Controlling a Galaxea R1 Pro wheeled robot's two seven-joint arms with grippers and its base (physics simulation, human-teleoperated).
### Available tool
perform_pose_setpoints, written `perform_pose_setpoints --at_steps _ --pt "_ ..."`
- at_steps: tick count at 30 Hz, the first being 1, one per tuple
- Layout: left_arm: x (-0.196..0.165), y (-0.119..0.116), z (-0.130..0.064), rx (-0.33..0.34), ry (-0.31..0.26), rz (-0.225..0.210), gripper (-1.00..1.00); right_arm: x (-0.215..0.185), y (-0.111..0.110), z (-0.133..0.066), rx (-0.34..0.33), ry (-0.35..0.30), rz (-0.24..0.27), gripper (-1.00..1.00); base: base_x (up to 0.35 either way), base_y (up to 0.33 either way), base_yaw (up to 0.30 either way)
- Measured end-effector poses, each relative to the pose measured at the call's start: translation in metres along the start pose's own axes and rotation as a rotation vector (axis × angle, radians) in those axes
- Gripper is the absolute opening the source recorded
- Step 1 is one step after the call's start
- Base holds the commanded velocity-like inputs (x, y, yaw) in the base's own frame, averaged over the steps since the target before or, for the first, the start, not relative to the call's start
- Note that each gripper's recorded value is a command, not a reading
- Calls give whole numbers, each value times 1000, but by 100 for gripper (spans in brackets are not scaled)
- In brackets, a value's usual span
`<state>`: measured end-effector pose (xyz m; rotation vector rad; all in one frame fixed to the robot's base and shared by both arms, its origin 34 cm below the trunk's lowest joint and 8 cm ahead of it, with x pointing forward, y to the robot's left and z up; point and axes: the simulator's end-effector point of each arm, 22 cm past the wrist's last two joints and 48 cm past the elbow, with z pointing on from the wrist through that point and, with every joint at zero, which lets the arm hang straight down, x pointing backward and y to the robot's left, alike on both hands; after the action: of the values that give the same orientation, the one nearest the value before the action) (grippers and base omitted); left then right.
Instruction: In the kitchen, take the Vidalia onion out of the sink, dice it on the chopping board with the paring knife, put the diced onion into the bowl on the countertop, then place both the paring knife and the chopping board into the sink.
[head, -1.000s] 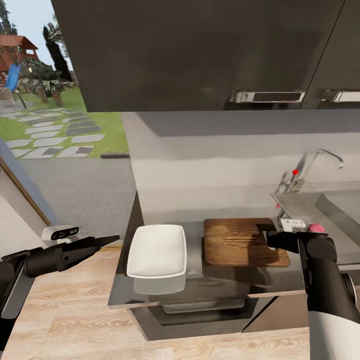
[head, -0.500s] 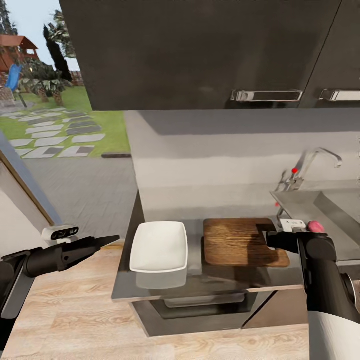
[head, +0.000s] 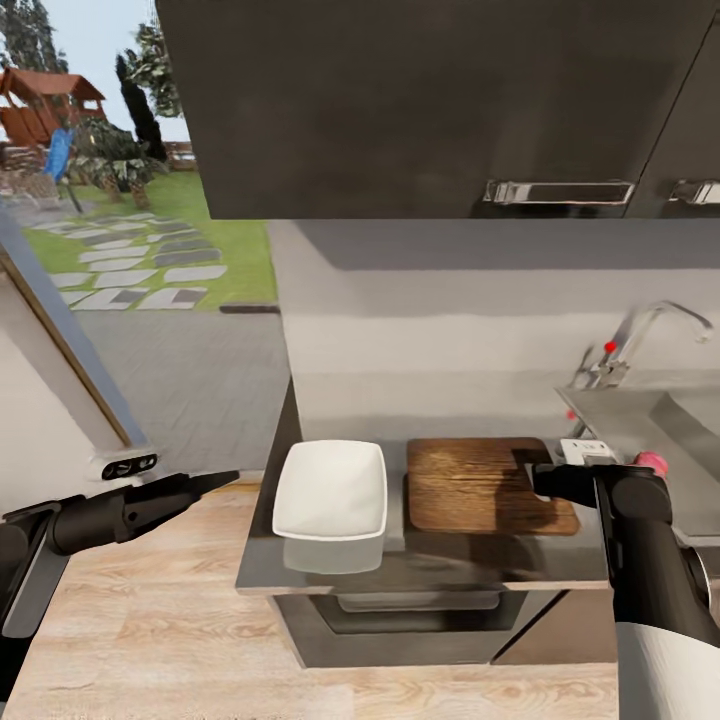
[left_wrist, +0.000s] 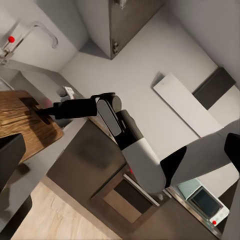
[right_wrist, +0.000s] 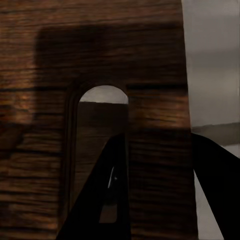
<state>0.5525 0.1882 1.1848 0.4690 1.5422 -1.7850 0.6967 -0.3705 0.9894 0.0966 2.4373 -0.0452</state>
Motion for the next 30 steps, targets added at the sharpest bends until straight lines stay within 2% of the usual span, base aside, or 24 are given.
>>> perform_pose_setpoints --at_steps 13,21,30 --pt "0 0 0 0 0 1 100 0 0 0 -2 -1 3 -100 -1 -2 21" --pt "0 0 0 1 0 1 100 0 0 0 -4 -2 5 -100 -145 0 0" --pt "-1 -1 0 4 -4 -3 100 0 0 0 -5 -2 5 -100 28 22 0"
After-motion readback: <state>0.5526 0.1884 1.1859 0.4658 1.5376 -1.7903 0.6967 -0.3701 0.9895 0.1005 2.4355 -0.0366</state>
